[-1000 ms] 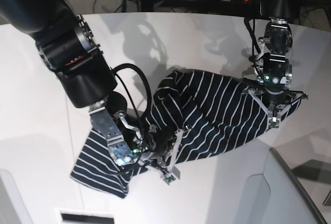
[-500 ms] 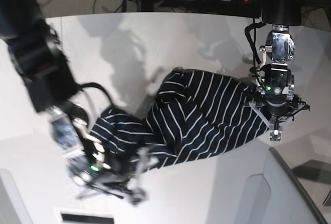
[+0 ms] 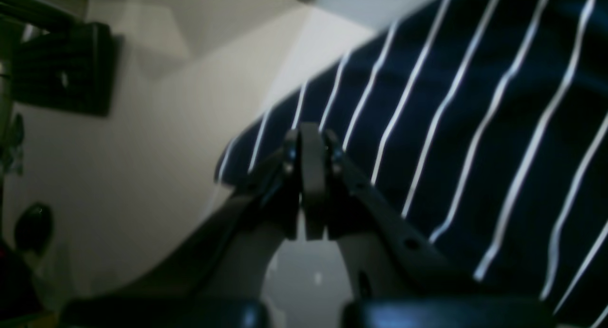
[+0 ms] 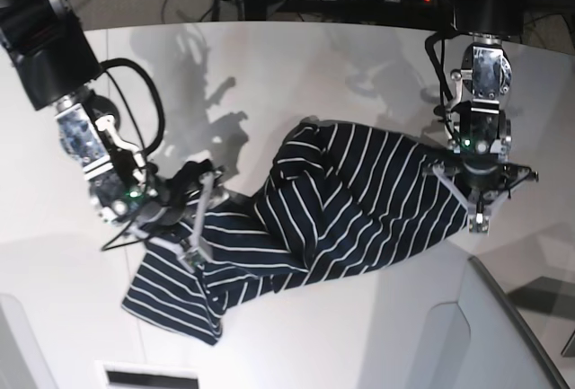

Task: Layout the t-shirt on the table in an organized manner, then fold the t-shirt properly
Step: 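Drag the shirt corner with the right gripper away from the left gripper, then regrasp the shirt fabric with the right gripper and pull it outward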

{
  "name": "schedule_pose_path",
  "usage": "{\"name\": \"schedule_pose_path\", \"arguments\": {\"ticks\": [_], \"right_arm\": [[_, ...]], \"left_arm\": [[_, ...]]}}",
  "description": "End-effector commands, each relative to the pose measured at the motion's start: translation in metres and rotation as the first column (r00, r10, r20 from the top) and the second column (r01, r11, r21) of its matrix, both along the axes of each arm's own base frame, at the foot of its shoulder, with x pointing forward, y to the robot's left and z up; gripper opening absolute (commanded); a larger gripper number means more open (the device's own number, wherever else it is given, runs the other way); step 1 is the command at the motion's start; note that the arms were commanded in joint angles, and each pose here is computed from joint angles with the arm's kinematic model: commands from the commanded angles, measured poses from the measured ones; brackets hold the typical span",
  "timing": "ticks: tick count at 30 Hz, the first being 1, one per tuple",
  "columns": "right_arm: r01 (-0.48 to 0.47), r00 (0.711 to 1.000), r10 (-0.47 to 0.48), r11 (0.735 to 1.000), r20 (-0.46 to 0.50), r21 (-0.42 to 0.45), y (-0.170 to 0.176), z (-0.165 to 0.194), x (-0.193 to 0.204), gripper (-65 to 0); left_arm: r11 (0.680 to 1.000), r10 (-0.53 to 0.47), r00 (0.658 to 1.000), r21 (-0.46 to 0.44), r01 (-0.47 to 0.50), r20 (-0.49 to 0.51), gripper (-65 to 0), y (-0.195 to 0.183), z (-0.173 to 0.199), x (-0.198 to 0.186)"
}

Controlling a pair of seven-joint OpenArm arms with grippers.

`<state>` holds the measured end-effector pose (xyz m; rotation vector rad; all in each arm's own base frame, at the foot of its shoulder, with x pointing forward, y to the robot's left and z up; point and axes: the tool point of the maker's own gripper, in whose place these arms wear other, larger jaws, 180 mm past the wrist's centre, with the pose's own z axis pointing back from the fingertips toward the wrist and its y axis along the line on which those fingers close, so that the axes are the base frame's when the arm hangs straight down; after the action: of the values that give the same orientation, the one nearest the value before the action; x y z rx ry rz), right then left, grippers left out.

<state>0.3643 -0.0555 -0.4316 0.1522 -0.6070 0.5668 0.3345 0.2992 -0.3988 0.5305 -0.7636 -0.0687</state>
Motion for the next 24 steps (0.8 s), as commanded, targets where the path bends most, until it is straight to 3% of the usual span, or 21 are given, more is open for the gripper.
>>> {"name": "schedule_pose_path", "arguments": {"ticks": [1,7,15,17,21,24], "right_arm": [[0.02,0.999,-0.02,1.0,0.033,0.002,-0.003,0.004,0.014,-16.8],[-0.02,0.999,0.023,0.994,0.031,-0.108,0.015,-0.037,0.013,-17.3],[-0.059,0.995,0.072,0.984,0.072,-0.169,0.019,-0.054,0.013,-18.2],[-0.057,0.995,0.071,0.983,0.07,-0.177,0.016,-0.054,0.013,-26.6],[-0.044,0.997,0.057,0.976,0.056,-0.212,-0.008,-0.06,0.009,-65.0],[-0.038,0.999,0.043,0.968,0.016,-0.247,-0.026,-0.071,-0.004,-62.7]], "left_arm": [[1.0,-0.011,0.998,0.025,0.009,0.065,-65.0,0.003,0.021,0.013],[0.999,-0.013,0.999,0.035,0.011,0.051,-65.0,0.006,0.018,0.005],[0.999,-0.009,0.999,0.049,0.008,0.034,-65.0,0.013,0.015,0.001],[0.999,-0.008,1.0,0.043,0.008,0.015,-65.0,0.012,0.007,0.001],[0.999,-0.049,0.998,0.023,0.048,0.043,-65.0,-0.001,-0.013,0.014],[0.998,-0.056,0.998,0.015,0.055,0.019,-65.0,-0.002,-0.039,0.022]]}}
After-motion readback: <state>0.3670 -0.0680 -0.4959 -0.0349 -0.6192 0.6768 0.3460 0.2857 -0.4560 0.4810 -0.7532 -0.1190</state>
